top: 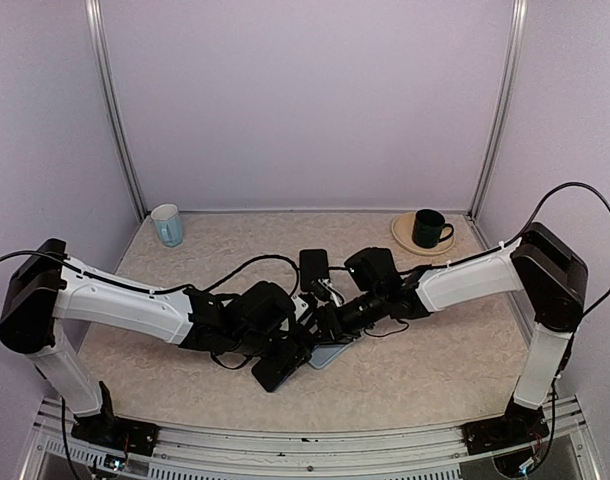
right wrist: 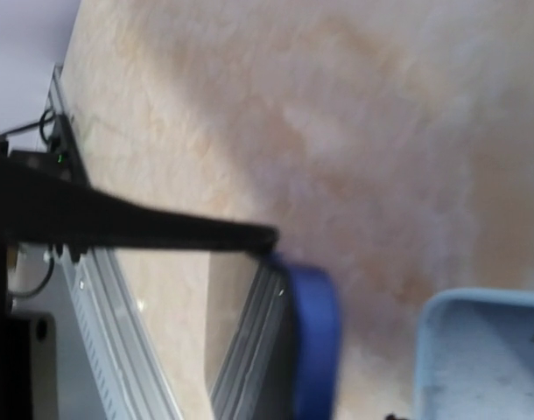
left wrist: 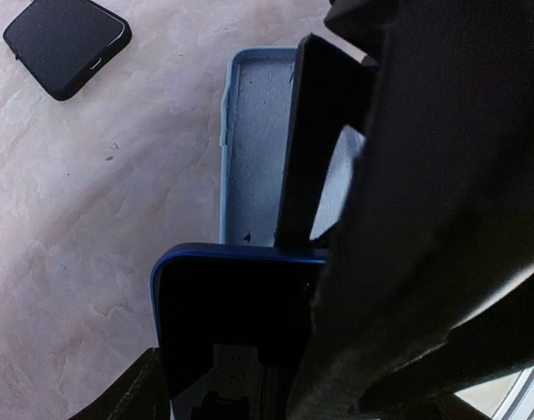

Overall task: Put the phone into the phone case
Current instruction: Pass from the left arm to the right

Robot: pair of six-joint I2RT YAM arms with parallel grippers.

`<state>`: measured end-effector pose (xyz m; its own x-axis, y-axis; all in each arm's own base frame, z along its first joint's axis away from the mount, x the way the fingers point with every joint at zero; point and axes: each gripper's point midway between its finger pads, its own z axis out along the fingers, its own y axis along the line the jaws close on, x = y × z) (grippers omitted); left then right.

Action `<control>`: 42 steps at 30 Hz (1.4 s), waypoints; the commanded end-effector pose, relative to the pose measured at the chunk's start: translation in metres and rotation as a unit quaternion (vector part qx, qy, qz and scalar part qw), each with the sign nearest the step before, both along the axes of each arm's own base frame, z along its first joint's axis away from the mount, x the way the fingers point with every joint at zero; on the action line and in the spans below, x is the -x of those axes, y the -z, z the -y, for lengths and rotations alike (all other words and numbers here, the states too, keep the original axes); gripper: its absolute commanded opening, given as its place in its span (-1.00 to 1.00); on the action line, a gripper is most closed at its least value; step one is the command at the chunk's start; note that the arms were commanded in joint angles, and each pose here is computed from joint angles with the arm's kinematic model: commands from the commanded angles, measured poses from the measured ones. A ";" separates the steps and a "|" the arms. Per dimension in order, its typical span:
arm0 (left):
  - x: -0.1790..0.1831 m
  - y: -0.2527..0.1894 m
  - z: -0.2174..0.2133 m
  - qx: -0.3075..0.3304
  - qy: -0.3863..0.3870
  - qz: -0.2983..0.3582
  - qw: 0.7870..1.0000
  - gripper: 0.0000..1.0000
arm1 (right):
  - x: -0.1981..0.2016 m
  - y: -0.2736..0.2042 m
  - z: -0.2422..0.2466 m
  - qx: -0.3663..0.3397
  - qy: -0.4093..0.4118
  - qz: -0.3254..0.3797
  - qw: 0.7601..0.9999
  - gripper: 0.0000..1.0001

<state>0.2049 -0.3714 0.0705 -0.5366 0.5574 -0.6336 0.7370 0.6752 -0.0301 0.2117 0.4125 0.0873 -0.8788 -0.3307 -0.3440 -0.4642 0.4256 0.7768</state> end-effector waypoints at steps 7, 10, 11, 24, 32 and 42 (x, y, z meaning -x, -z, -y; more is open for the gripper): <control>-0.001 -0.025 0.013 0.036 0.004 0.028 0.999 0.11 | 0.013 -0.007 -0.017 -0.021 -0.045 0.003 0.999 -0.16; 0.000 -0.026 0.014 0.037 0.006 0.028 0.999 0.11 | 0.015 -0.007 -0.019 -0.027 -0.051 0.000 0.998 -0.36; 0.001 -0.026 0.014 0.037 0.007 0.029 0.999 0.11 | 0.016 -0.007 -0.019 -0.029 -0.052 -0.001 0.998 -0.42; 0.003 -0.051 0.007 0.069 0.000 0.041 0.997 0.79 | 0.024 -0.034 -0.021 -0.082 -0.079 0.016 0.993 -1.00; 0.010 -0.100 -0.019 0.147 -0.034 0.048 0.987 0.98 | 0.021 -0.077 -0.004 -0.133 -0.065 0.069 0.987 -1.00; 0.010 -0.172 -0.040 0.362 -0.048 -0.028 0.930 0.98 | 0.008 -0.137 0.048 -0.190 0.008 0.197 0.962 -1.00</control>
<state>0.1996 -0.3272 0.2162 -0.5502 0.0724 -0.8319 0.6585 0.6501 -0.3790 0.1949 0.3774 0.1736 -0.7742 -0.2330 -0.5885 -0.6307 0.2065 0.7481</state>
